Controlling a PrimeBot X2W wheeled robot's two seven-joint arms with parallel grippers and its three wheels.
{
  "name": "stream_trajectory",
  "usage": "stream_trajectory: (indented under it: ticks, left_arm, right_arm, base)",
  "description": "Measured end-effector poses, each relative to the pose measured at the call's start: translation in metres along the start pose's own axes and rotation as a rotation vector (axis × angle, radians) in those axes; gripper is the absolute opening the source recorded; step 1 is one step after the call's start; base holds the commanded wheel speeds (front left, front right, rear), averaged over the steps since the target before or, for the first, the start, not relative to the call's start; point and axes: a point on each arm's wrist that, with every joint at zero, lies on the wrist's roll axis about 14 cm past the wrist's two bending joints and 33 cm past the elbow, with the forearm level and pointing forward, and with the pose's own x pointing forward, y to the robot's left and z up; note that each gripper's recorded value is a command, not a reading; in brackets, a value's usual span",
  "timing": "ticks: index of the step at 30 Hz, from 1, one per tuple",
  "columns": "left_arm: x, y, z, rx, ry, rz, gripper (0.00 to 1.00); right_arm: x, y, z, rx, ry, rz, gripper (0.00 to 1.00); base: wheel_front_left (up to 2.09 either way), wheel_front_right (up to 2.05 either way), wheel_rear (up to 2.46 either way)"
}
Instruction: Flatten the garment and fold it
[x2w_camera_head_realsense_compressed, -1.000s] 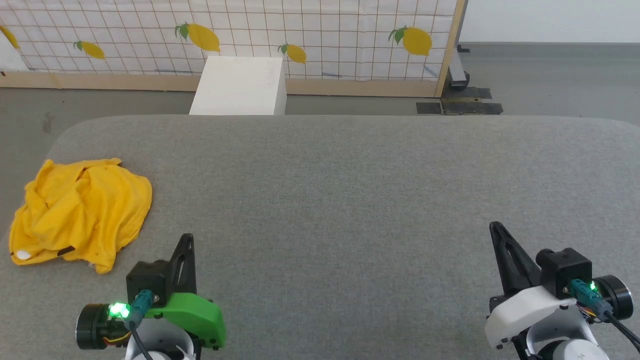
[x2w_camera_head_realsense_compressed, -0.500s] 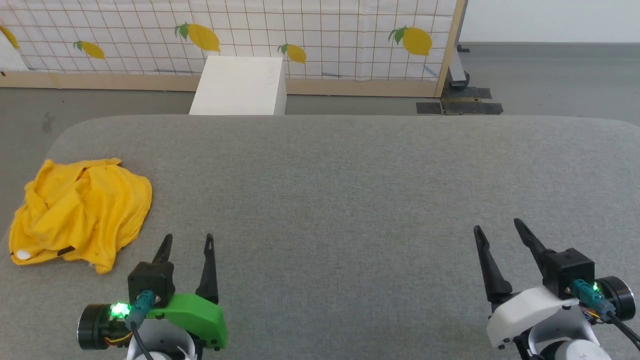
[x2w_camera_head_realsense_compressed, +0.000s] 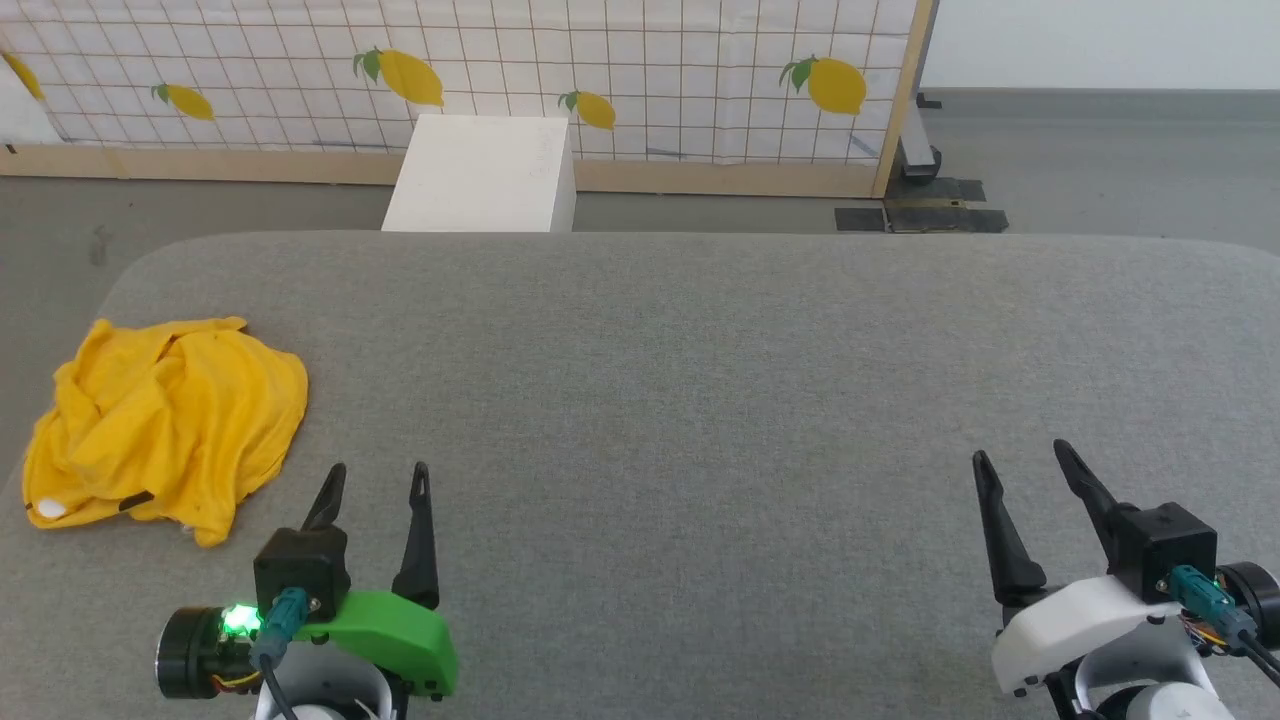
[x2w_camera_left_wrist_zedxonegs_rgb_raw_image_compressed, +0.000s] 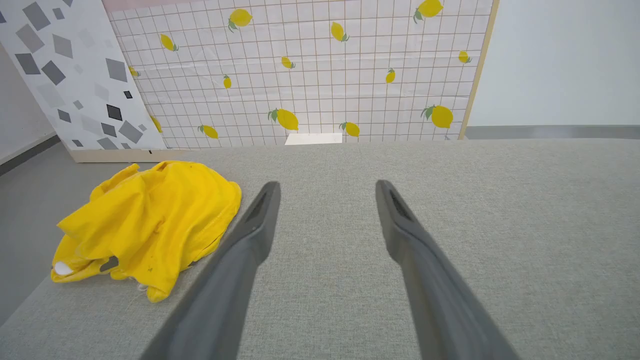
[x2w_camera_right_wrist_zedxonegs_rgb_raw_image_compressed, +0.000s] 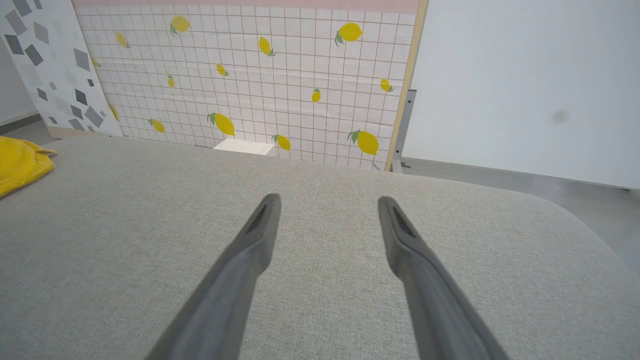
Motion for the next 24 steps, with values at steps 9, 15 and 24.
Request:
stream_trajectory:
  ticks: [9, 15, 24]
  left_arm:
    - [-0.007, 0.008, 0.001, -0.001, -0.011, 0.027, 1.0]
    - [-0.013, 0.016, 0.003, -0.006, -0.025, 0.053, 1.0]
    - [-0.024, 0.034, 0.008, -0.003, -0.051, 0.115, 1.0]
  right_arm:
    - [0.003, 0.002, 0.002, 0.002, -0.017, 0.006, 1.0]
    - [0.007, 0.007, 0.003, 0.002, -0.027, 0.024, 1.0]
    - [0.016, 0.024, 0.004, 0.004, -0.039, 0.077, 1.0]
  base:
    - [0.0, 0.0, 0.0]
    - [0.0, 0.0, 0.0]
    - [0.0, 0.0, 0.0]
